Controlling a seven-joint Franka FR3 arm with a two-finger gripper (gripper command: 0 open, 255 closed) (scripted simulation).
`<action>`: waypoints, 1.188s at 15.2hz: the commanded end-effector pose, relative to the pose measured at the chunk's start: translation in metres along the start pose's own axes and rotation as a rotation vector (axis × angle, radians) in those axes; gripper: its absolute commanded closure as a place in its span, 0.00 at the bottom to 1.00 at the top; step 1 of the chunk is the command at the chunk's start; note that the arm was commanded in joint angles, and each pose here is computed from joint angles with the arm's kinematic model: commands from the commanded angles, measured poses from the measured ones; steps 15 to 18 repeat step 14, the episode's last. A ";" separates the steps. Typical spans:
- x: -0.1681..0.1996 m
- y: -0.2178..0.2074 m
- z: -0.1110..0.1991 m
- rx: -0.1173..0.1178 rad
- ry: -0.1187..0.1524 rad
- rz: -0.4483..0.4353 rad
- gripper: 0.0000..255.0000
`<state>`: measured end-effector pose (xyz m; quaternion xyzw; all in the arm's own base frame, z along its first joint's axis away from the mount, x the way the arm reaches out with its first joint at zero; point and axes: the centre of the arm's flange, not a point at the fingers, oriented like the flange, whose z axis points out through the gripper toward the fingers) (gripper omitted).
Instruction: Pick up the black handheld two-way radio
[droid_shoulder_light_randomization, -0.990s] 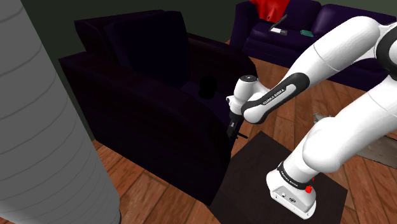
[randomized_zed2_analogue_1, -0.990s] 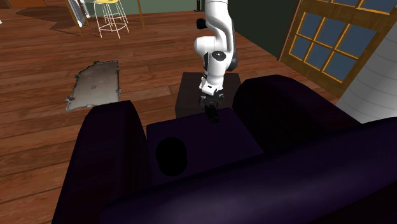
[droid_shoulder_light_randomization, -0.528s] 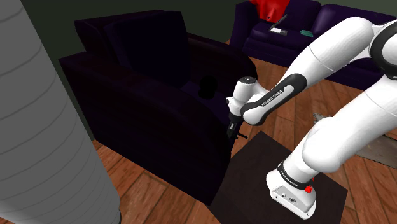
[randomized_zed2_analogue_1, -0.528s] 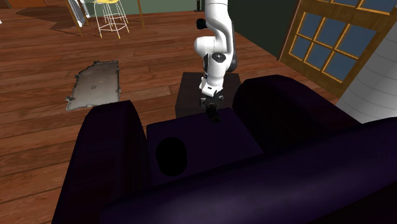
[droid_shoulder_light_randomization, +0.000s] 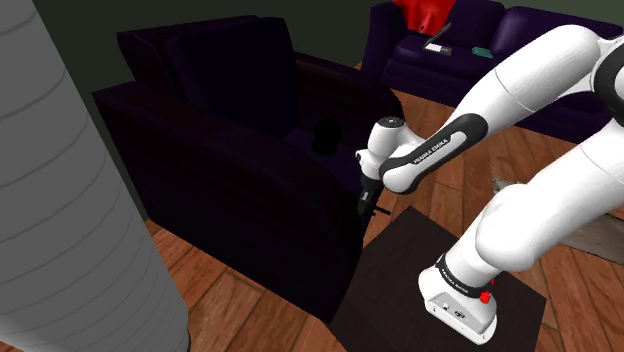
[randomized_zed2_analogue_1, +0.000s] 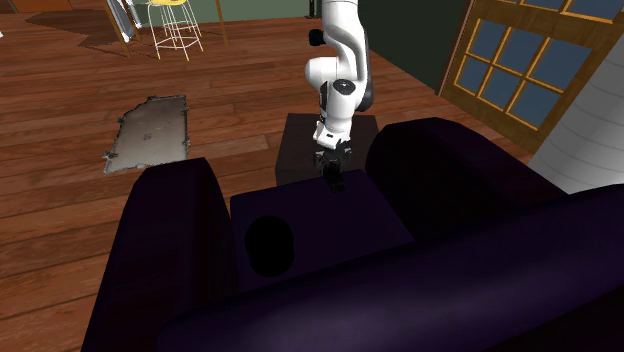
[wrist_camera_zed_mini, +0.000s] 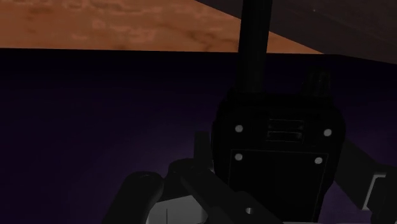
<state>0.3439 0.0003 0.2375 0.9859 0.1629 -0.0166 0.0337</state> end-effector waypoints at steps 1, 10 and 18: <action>-0.001 0.000 -0.010 0.000 0.000 0.000 1.00; -0.003 0.003 -0.057 0.000 0.000 0.000 1.00; -0.003 0.003 -0.068 0.000 0.000 0.000 1.00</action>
